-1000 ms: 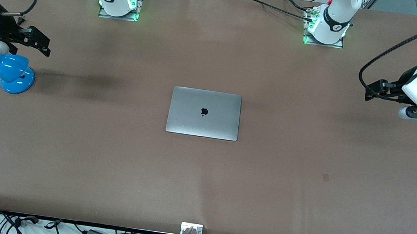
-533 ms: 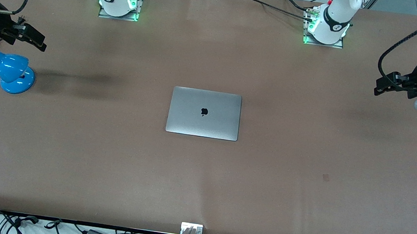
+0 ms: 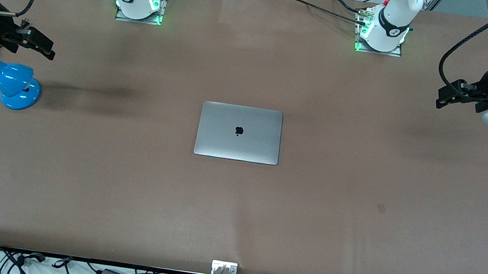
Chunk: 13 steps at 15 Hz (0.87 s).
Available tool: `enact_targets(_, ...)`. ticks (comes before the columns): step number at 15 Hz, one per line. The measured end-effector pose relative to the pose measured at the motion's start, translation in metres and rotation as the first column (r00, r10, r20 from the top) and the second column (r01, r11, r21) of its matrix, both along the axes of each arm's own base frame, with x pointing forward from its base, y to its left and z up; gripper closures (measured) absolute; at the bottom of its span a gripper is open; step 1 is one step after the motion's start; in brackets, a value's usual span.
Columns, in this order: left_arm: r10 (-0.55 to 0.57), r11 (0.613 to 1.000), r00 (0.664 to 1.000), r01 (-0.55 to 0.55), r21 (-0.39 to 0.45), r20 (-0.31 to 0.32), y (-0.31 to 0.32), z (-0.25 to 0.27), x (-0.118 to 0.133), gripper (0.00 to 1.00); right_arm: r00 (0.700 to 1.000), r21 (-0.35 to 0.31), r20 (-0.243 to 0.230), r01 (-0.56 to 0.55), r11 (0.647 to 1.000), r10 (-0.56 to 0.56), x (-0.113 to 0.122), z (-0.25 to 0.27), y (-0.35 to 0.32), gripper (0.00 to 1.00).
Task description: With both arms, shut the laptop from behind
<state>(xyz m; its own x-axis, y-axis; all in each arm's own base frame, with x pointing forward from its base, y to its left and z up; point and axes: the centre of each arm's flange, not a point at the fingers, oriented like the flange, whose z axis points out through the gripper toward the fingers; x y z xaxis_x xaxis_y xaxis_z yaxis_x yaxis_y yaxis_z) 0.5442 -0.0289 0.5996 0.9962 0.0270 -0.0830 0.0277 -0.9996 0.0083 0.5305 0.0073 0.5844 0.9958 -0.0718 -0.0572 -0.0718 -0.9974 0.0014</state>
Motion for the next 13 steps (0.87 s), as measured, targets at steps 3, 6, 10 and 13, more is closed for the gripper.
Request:
enact_targets(3, 0.000, 1.000, 1.000, 0.000, 0.000, -0.001, 0.0006, -0.0035, 0.0011, 0.00, 1.000, 0.000, 0.001, -0.003, 1.000, 0.003, 0.0002, 0.0000, 0.0002, 0.00)
enact_targets(6, -0.005, 1.000, 1.000, 0.005, -0.001, -0.004, 0.0021, -0.0069, 0.0014, 0.00, 1.000, 0.000, 0.001, -0.008, 1.000, 0.008, 0.0002, 0.0000, 0.0018, 0.00)
enact_targets(10, -0.039, 0.999, 0.999, 0.039, -0.004, 0.007, 0.0059, -0.0047, 0.0020, 0.00, 1.000, 0.000, 0.001, -0.012, 1.000, 0.012, 0.0002, 0.0000, 0.0036, 0.00)
enact_targets(13, -0.038, 0.999, 0.999, 0.038, -0.004, 0.010, 0.0063, -0.0030, 0.0013, 0.00, 1.000, 0.000, 0.002, -0.013, 1.000, 0.013, 0.0003, 0.0001, 0.0040, 0.00)
